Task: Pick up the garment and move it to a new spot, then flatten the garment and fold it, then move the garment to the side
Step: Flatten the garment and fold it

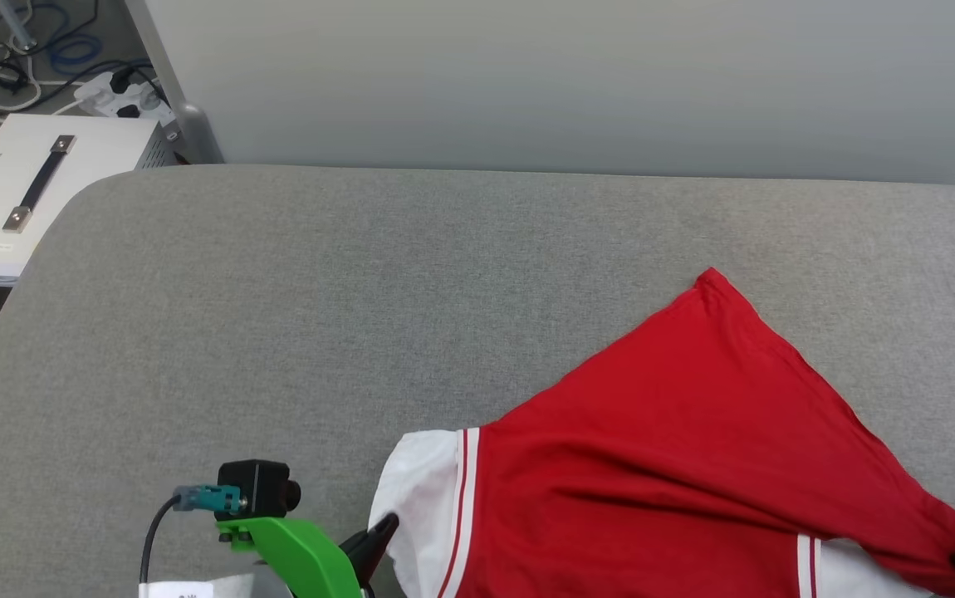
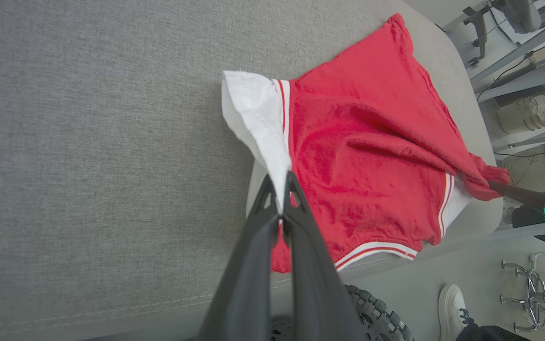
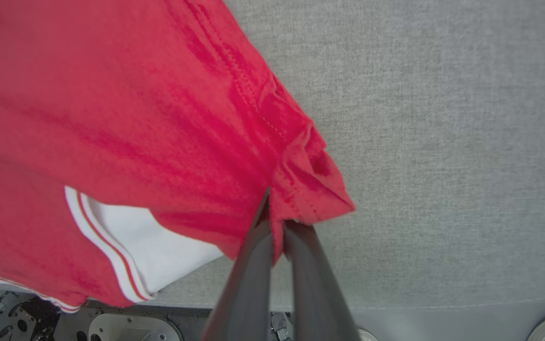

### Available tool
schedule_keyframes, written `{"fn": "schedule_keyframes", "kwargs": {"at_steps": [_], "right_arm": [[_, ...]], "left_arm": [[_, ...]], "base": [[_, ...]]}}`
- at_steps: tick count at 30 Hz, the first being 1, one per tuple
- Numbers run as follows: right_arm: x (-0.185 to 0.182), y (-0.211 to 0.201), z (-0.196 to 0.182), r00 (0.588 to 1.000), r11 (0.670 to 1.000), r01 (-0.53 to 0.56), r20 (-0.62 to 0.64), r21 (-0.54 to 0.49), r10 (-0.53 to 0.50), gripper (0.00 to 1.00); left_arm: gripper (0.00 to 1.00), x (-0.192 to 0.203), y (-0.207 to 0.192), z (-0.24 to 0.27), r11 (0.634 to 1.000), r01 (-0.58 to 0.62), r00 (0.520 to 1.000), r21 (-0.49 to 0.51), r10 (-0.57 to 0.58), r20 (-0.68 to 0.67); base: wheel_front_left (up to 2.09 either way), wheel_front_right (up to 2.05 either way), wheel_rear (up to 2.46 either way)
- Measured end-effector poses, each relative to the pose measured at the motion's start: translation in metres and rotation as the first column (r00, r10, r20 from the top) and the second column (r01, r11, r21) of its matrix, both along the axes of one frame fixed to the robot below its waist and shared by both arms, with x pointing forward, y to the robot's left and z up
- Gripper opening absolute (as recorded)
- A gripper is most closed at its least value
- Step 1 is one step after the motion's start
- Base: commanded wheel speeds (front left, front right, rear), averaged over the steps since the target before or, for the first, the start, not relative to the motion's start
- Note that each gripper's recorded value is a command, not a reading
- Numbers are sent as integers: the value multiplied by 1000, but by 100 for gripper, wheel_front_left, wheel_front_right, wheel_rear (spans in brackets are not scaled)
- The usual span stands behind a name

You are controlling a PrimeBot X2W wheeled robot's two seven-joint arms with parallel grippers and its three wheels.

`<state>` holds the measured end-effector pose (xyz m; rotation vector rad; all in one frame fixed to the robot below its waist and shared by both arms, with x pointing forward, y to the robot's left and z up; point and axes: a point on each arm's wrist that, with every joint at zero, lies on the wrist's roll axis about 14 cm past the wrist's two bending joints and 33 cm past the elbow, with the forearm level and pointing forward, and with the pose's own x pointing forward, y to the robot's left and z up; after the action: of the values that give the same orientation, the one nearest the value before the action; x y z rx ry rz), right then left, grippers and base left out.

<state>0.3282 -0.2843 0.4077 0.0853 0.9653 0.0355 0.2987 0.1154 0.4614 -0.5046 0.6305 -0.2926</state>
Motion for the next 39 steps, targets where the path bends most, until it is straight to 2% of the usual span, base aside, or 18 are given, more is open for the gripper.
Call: {"fn": "schedule_keyframes", "kwargs": {"at_steps": [6, 10, 11, 12, 21, 28, 34, 39], "right_arm": [[-27, 2, -9, 999, 999, 38, -22, 19, -37, 0], [-28, 3, -8, 999, 999, 40, -21, 17, -40, 0], [-27, 3, -6, 999, 999, 38, -17, 14, -38, 38], [-26, 4, -4, 999, 999, 34, -9, 13, -34, 100], [-4, 12, 20, 998, 999, -45, 38, -20, 46, 100], [43, 40, 60, 977, 984, -173, 115, -46, 177, 100], [91, 74, 84, 946, 955, -286, 134, -73, 294, 100], [129, 97, 83, 927, 931, -350, 104, -108, 360, 100]], "left_arm": [[0, 3, -14, 1, 999, 1, 1000, -35, 0, 20], [0, 5, -14, 1, 999, -5, 1000, -37, 6, 23], [0, 6, -14, 1, 999, -6, 1000, -36, 7, 25], [0, 6, -13, 1, 999, -7, 1000, -36, 8, 27], [0, 10, -12, 11, 999, -6, 998, -40, 9, 58], [0, 16, -8, 16, 1000, -6, 998, -26, 7, 66], [0, 26, -3, 18, 1000, -12, 997, -8, 13, 71], [0, 33, 3, 12, 999, -33, 998, -1, 33, 52]], "base": [[0, 0, 0], [0, 0, 0], [0, 0, 0], [0, 0, 0], [0, 0, 0], [0, 0, 0], [0, 0, 0], [0, 0, 0]]}}
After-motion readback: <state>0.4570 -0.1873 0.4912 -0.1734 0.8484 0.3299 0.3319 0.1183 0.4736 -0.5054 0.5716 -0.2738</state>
